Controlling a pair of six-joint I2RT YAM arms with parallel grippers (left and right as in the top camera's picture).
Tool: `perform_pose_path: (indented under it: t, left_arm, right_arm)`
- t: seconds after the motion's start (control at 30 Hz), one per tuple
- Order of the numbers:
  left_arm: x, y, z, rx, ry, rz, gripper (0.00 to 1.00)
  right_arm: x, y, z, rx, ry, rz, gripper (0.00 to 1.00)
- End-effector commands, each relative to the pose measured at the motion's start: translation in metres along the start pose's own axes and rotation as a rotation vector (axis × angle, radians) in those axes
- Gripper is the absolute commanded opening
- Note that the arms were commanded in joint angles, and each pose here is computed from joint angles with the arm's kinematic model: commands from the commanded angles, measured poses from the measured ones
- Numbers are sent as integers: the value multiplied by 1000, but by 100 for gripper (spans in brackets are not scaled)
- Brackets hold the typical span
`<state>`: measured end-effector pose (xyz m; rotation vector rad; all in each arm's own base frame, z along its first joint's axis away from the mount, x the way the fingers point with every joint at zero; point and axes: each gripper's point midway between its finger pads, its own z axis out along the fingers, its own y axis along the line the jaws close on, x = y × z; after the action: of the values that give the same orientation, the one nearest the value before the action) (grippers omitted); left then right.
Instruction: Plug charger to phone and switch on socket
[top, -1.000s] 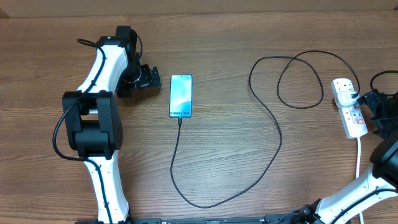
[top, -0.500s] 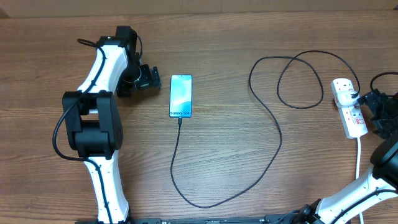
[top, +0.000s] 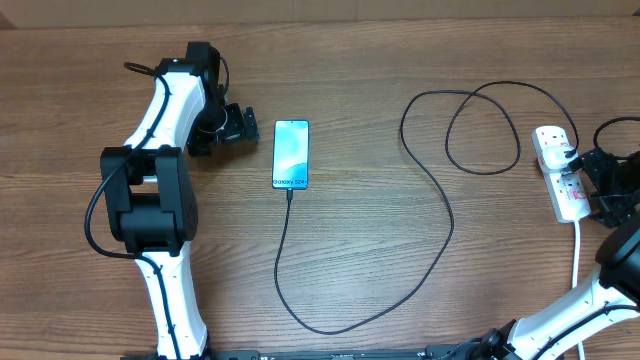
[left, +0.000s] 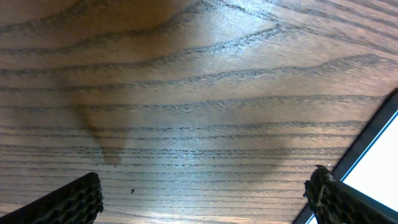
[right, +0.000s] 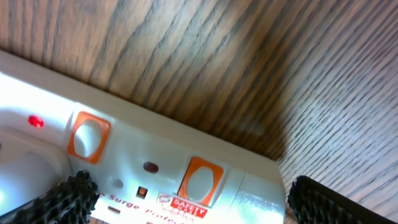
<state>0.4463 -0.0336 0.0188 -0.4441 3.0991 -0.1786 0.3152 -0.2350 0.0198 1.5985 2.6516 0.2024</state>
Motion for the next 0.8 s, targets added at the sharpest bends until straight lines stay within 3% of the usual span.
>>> perform_pose_path:
  t: [0.0, 0.27, 0.77]
  left_arm:
    - [0, -2, -1, -3, -3, 6, 100]
    - [0, -2, -1, -3, -3, 6, 100]
    - [0, -2, -1, -3, -3, 6, 100]
  right_arm:
    - [-1, 1, -4, 37, -4, -22, 100]
    - [-9, 16, -39, 19, -14, -33, 100]
    - [29, 15, -28, 128, 87, -120, 100]
